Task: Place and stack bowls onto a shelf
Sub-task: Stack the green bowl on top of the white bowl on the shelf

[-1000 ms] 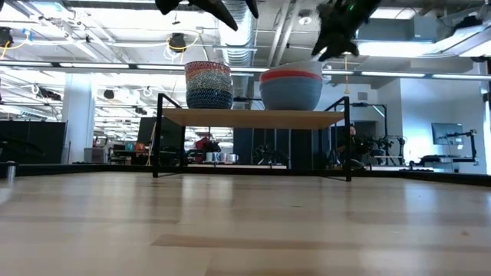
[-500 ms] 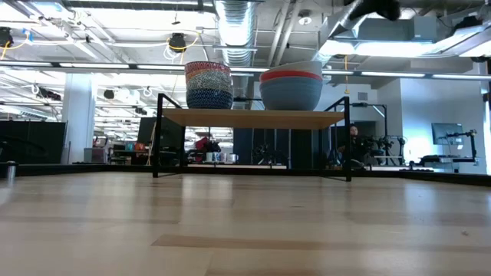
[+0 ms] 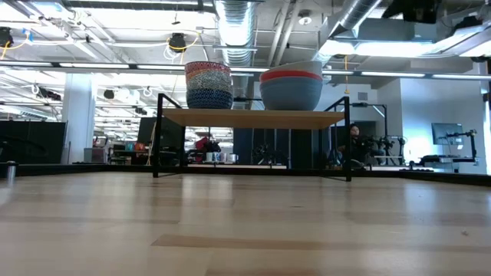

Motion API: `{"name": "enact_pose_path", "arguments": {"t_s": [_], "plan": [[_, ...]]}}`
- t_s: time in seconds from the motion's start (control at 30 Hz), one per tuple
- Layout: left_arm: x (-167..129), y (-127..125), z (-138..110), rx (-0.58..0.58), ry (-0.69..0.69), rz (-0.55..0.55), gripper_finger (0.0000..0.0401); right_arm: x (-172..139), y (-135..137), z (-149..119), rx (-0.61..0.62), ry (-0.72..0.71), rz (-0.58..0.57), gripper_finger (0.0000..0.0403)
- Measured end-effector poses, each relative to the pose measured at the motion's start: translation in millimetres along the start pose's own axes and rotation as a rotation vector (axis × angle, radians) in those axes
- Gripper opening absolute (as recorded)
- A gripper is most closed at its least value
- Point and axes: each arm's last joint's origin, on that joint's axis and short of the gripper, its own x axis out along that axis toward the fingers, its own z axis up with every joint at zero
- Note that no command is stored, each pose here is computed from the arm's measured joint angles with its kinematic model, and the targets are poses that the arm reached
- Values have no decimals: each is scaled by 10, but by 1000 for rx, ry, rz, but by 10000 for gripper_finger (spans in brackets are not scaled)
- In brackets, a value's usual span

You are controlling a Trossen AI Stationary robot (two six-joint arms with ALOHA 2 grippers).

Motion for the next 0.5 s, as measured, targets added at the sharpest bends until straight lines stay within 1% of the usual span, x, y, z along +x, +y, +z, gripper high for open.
{"name": "enact_pose_path", "arguments": {"t_s": [0.07,0.13,0.2,0.3,0.33,0.4,0.5], "plan": [[-109,62,173,31,-59,19,155,9,121,7,-23,-5,52,193],[-279,152,424,29,-124,12,155,-13,230,39,-69,-13,89,189],[-440,271,650,52,-169,-13,155,-74,355,144,-111,-46,126,183],[-578,437,909,67,-224,-64,155,-212,477,306,-166,-70,117,168],[-605,481,968,63,-241,-73,155,-271,486,335,-189,-73,89,163],[-617,522,1011,46,-272,-82,155,-350,428,311,-229,-46,-15,153],[-493,464,841,53,-274,-85,155,-368,270,163,-228,37,-135,140]]}}
